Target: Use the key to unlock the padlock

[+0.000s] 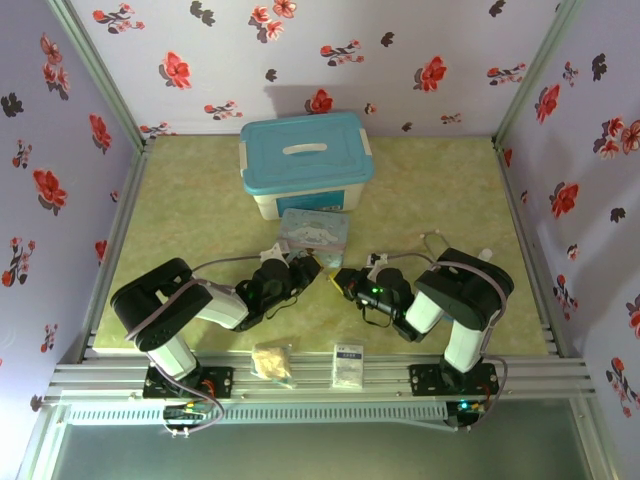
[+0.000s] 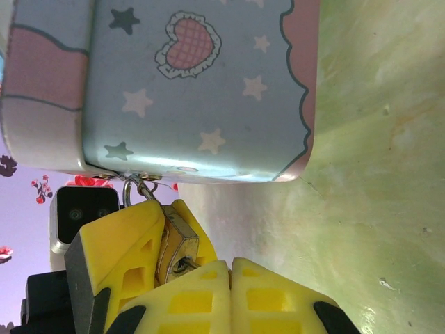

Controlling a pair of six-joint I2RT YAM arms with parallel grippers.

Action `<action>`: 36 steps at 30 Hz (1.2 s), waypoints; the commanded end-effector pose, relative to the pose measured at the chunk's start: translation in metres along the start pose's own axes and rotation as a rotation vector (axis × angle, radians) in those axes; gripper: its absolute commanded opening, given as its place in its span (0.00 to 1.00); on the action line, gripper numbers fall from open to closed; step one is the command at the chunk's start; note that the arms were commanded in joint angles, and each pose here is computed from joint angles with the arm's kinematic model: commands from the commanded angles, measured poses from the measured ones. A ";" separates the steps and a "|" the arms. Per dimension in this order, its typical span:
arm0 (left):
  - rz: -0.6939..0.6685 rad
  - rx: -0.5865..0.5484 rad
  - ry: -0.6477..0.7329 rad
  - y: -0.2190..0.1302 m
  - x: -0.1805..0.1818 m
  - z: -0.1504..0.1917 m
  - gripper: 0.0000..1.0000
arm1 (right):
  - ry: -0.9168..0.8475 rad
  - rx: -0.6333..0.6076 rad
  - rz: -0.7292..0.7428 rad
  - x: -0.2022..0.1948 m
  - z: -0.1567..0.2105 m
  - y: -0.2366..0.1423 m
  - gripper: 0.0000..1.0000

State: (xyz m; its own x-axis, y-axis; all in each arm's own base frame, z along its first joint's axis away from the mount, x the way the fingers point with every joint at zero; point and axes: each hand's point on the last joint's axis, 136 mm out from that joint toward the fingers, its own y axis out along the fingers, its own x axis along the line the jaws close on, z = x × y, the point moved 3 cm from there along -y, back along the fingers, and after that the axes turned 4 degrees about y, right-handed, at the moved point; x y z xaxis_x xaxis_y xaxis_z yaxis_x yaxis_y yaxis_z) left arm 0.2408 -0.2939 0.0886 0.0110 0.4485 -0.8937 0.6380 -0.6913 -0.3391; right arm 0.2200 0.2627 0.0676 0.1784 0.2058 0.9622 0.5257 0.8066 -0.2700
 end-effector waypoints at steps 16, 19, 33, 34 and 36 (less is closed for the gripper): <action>0.191 0.081 0.009 -0.003 -0.046 0.016 0.00 | -0.035 -0.015 -0.101 0.034 0.010 0.011 0.00; 0.189 0.088 0.015 -0.003 -0.047 0.019 0.00 | -0.041 -0.005 -0.130 0.045 0.012 0.015 0.00; 0.206 0.099 0.023 -0.002 -0.055 0.026 0.00 | -0.003 -0.069 -0.182 0.063 0.005 0.016 0.00; 0.209 0.095 0.021 -0.002 -0.055 0.025 0.00 | 0.020 -0.070 -0.182 0.062 0.005 0.015 0.00; 0.212 0.090 0.022 -0.003 -0.056 0.024 0.00 | 0.071 -0.070 -0.176 0.060 0.003 0.013 0.00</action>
State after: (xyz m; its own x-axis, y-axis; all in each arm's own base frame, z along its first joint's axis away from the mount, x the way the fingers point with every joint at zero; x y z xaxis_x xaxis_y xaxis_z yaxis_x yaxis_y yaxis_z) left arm 0.2434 -0.2942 0.0945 0.0225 0.4379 -0.8988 0.6666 -0.6766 -0.3129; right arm 0.2242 0.2768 0.0827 0.1800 0.1693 0.9690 0.5782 0.7787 -0.2435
